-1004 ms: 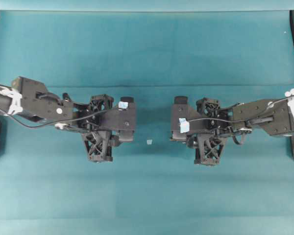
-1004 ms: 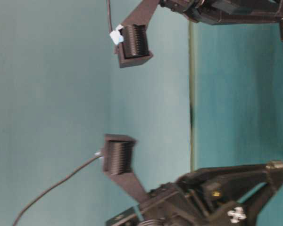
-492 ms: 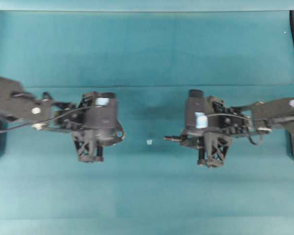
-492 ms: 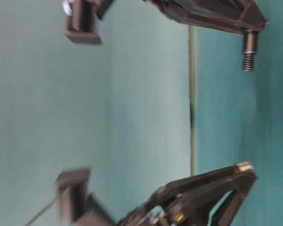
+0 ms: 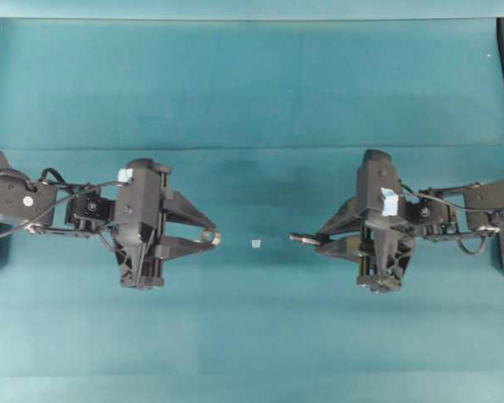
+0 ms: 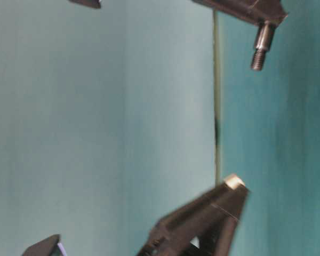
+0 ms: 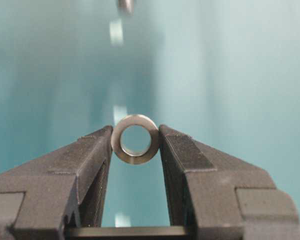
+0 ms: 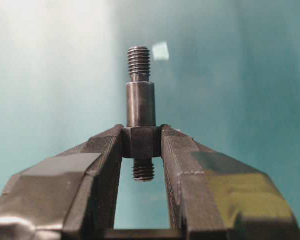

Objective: Insert the washer onto the shaft with both hands.
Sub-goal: 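Lift both parts and bring washer and shaft tip toward each other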

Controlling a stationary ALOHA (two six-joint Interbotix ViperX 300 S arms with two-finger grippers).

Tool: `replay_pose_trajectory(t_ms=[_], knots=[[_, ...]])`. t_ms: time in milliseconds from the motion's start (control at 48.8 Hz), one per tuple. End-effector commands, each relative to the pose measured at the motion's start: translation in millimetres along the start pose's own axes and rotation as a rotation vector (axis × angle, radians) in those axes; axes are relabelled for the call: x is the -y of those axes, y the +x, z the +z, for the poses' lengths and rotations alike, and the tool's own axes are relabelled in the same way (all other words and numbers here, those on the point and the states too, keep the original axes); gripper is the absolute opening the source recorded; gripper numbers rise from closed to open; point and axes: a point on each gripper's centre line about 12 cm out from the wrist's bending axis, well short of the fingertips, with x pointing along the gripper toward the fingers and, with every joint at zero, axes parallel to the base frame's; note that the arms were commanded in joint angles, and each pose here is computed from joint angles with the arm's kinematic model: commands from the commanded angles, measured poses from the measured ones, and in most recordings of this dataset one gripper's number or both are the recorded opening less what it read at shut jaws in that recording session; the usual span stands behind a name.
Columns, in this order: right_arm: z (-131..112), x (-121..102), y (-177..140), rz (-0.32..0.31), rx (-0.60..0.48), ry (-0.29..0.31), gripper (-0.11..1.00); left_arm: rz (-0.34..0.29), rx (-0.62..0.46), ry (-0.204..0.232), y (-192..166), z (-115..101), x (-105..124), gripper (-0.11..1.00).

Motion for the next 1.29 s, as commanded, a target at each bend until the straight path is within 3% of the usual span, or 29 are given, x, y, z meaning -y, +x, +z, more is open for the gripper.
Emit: replay_pose_trajectory(t_ms=[0, 246, 594, 861, 1271], knots=[[3.0, -3.8, 0.0, 0.016, 0.039, 0.004, 0.00, 0.000, 0.061, -0.004, -0.7, 10.5, -0.3, 0.37], [4.5, -7.5, 5.5, 0.036, 0.103, -0.004, 0.00, -0.007, 0.101, -0.047, 2.2, 11.1, 0.8, 0.37], [5.6, -11.0, 20.5, 0.052, 0.153, -0.010, 0.00, -0.019, 0.099, -0.053, 11.4, 4.5, 5.3, 0.37], [4.7, -10.7, 22.7, 0.053, 0.159, -0.010, 0.00, -0.022, 0.129, -0.089, 16.9, 3.2, 4.9, 0.37], [9.6, -11.9, 23.5, 0.059, 0.188, -0.010, 0.00, -0.026, 0.148, -0.090, 32.2, 9.3, 6.2, 0.37]])
